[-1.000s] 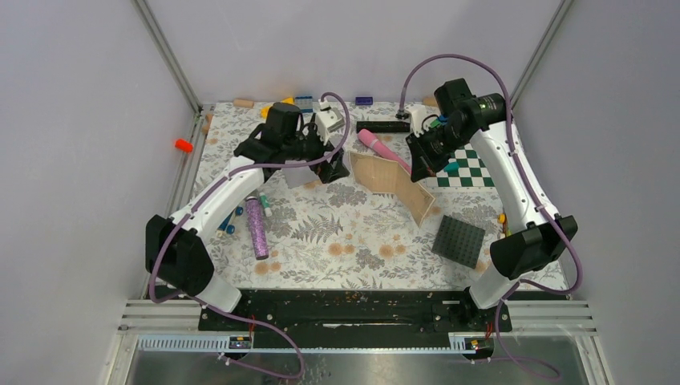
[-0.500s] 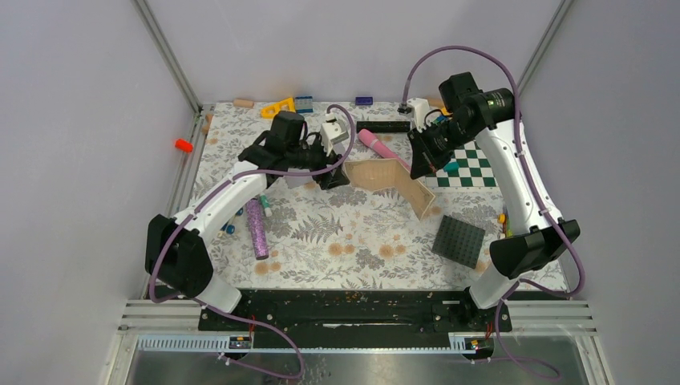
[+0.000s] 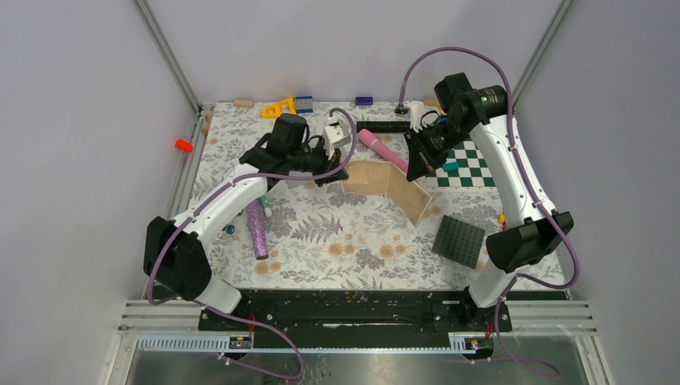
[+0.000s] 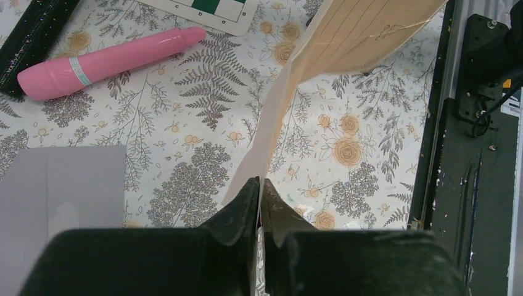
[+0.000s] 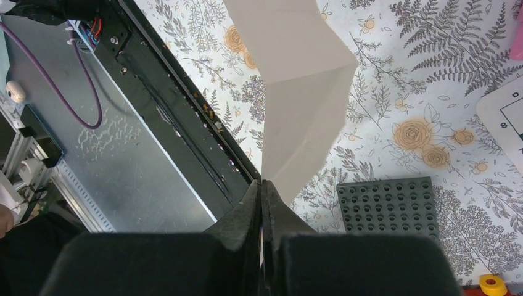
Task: Place the letter into the envelope and seal it
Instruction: Fold the letter.
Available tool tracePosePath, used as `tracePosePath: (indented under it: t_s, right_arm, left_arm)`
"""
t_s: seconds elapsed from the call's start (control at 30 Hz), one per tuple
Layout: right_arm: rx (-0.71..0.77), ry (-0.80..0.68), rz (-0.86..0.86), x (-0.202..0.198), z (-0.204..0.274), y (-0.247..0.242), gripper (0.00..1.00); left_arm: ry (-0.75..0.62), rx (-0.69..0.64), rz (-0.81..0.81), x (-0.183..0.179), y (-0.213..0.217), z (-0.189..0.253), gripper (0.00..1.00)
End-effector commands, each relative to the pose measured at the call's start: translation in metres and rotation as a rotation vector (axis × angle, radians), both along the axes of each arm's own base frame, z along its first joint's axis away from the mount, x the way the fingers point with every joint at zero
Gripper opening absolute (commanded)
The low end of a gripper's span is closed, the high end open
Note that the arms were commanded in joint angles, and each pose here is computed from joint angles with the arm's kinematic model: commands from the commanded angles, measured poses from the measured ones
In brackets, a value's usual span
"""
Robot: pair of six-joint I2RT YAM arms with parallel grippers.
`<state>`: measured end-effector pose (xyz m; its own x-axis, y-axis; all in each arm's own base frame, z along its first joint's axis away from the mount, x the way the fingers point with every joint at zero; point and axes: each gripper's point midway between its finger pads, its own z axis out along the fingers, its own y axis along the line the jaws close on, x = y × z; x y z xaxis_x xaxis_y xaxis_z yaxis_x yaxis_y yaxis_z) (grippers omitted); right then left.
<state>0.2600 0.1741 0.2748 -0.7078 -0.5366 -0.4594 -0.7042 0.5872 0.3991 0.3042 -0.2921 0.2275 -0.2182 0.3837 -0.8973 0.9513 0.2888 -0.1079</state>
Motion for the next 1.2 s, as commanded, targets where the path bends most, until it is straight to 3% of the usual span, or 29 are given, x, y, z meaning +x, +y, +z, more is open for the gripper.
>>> tracePosePath:
  t_s: [0.0, 0.2, 0.23, 0.33, 0.4, 0.47, 0.6, 0.77, 0.93, 1.17]
  right_arm:
    - [0.012, 0.028, 0.005, -0.005, 0.003, 0.003, 0.0]
    - [-0.004, 0.023, 0.005, -0.003, 0.001, 0.001, 0.0]
    - [-0.007, 0.02, 0.009, -0.003, 0.0, 0.0, 0.06]
    - [-0.034, -0.008, 0.026, -0.001, -0.003, -0.005, 0.48]
    - [-0.059, -0.039, 0.04, 0.002, -0.009, -0.009, 0.7]
    - [-0.07, -0.084, 0.055, 0.006, -0.016, -0.012, 0.83]
    - [-0.049, -0.244, 0.058, 0.023, -0.028, -0.01, 0.99]
    - [0.103, -0.547, 0.082, 0.046, -0.02, 0.009, 1.0]
    - [0.261, -0.779, 0.173, 0.032, -0.017, 0.025, 1.0]
    - [0.23, -0.788, 0.315, 0.006, -0.028, 0.023, 1.0]
  left_arm:
    - [-0.065, -0.056, -0.051, -0.01, -0.004, 0.021, 0.01]
    - [-0.061, -0.058, -0.053, -0.014, -0.002, 0.022, 0.0]
    - [-0.06, -0.056, -0.052, -0.015, -0.001, 0.023, 0.0]
    - [-0.058, -0.028, -0.056, -0.021, 0.002, 0.028, 0.0]
    - [-0.078, -0.007, -0.055, -0.026, 0.006, 0.032, 0.0]
    - [-0.097, 0.014, -0.073, -0.037, 0.009, 0.035, 0.0]
    - [-0.14, 0.097, -0.135, -0.064, 0.014, 0.037, 0.0]
    - [-0.175, 0.187, -0.171, -0.087, 0.025, 0.043, 0.0]
    - [-0.145, 0.284, -0.216, -0.104, 0.034, 0.034, 0.0]
    - [-0.104, 0.388, -0.237, -0.111, 0.041, 0.013, 0.0]
